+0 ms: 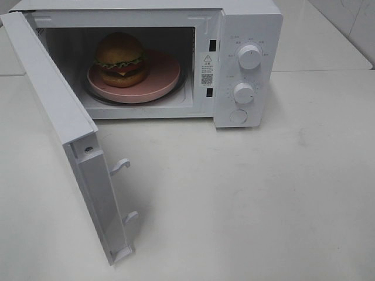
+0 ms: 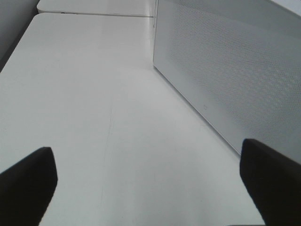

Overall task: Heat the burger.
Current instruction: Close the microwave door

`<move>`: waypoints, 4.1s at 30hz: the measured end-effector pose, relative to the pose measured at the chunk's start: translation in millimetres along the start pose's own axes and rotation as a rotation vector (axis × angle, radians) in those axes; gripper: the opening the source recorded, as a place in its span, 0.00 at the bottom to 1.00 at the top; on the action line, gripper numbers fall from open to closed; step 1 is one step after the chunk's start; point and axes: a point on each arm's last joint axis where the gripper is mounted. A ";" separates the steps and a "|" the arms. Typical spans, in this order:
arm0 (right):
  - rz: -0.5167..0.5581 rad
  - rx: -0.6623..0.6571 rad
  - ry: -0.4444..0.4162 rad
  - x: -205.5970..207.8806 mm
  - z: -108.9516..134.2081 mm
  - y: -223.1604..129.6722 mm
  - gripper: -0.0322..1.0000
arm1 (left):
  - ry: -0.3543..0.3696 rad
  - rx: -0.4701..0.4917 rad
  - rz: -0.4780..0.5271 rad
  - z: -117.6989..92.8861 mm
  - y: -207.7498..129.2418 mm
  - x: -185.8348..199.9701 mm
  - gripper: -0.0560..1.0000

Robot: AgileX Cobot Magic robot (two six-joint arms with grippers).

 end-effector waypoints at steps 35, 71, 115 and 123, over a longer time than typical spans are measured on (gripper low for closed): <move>-0.488 -0.346 -0.297 27.5 7.9 -97.6 0.77 | 0.000 0.000 0.000 0.0 0.0 0.0 0.98; -0.543 -0.338 -0.303 30.8 13.4 -103.4 0.77 | 0.000 0.000 -0.001 0.0 0.1 0.0 0.98; -0.543 -0.340 -0.302 30.8 13.4 -103.4 0.76 | 0.037 0.042 -0.016 2.6 62.7 -68.0 0.08; -0.543 -0.340 -0.302 30.8 13.4 -103.4 0.76 | 0.015 0.018 -0.096 6.8 64.2 -107.5 0.05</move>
Point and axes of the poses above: a point on each arm's last joint axis where the gripper is mounted, x pointing back along that axis away from the gripper, z along the wrist's bending axis when the last joint is at zero, y = z × x, and after that the axes turned 9 degrees about x, right-handed
